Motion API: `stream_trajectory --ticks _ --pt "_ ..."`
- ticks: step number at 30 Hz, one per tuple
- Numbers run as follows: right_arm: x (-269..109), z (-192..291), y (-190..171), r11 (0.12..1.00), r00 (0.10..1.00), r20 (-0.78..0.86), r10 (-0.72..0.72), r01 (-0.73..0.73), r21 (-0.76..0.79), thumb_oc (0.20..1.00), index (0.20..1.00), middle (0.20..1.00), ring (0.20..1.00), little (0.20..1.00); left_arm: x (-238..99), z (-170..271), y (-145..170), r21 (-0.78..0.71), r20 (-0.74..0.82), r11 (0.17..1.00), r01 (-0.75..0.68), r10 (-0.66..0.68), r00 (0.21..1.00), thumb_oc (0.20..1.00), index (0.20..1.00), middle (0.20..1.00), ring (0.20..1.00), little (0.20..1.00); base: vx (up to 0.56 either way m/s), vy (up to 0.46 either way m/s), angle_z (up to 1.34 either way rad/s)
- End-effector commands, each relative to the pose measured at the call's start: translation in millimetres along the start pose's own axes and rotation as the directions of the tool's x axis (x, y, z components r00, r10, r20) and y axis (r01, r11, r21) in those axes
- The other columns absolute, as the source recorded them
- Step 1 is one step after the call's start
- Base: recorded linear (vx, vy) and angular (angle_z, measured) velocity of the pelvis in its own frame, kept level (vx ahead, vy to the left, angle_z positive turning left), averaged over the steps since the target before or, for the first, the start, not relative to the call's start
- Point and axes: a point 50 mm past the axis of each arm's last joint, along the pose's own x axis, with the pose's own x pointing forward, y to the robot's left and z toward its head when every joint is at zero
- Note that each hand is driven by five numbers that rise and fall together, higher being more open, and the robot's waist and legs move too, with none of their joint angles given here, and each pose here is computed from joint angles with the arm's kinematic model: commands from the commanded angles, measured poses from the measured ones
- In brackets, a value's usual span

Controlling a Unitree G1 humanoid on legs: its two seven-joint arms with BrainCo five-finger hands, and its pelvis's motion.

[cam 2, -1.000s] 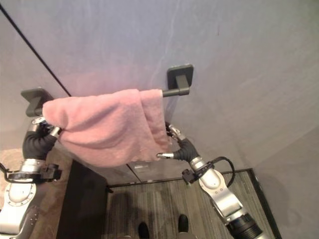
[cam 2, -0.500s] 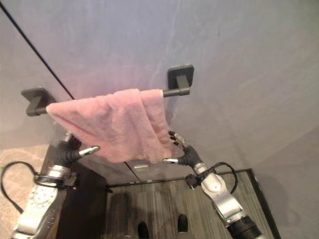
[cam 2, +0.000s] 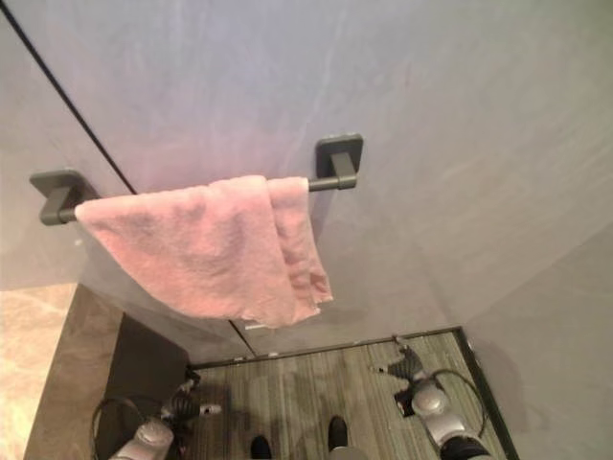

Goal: Put brush and paste in cup on sink, flatten towel.

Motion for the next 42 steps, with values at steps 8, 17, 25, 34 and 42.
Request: stream_trajectory --ticks 8,17,25,34,42 --pt "-27 -79 39 0.993 0.911 -0.4 0.097 -0.117 -0.026 1.0 1.0 1.0 1.0 1.0 -11 -55 -5 -0.056 -0.302 0.998 -0.02 0.002 0.953 1.0 1.0 1.0 1.0 1.0 0.01 -0.011 -0.02" --pt "-39 -94 51 0.99 0.883 -0.446 0.144 -0.131 0.06 1.0 1.0 1.0 1.0 1.0 -13 -56 -21 -0.154 -0.306 0.988 0.019 -0.066 0.95 1.0 1.0 1.0 1.0 1.0 0.0 -0.001 0.01" --pt "-36 -90 50 0.989 0.885 -0.44 0.15 -0.137 0.06 1.0 1.0 1.0 1.0 1.0 -8 -37 -32 -0.254 -0.249 0.966 0.043 -0.108 0.963 1.0 1.0 1.0 1.0 1.0 0.0 0.0 0.0" --pt "-31 -85 44 0.99 0.892 -0.43 0.139 -0.141 0.029 1.0 1.0 1.0 1.0 1.0 -5 -18 -43 -0.39 -0.208 0.92 0.042 -0.133 0.969 1.0 1.0 1.0 1.0 1.0 0.0 -0.002 0.01" --pt "-32 -87 40 0.991 0.89 -0.437 0.13 -0.132 0.026 1.0 1.0 1.0 1.0 1.0 -6 -28 -37 -0.4 -0.243 0.916 0.016 -0.122 0.962 1.0 1.0 1.0 1.0 1.0 0.0 -0.01 0.02"
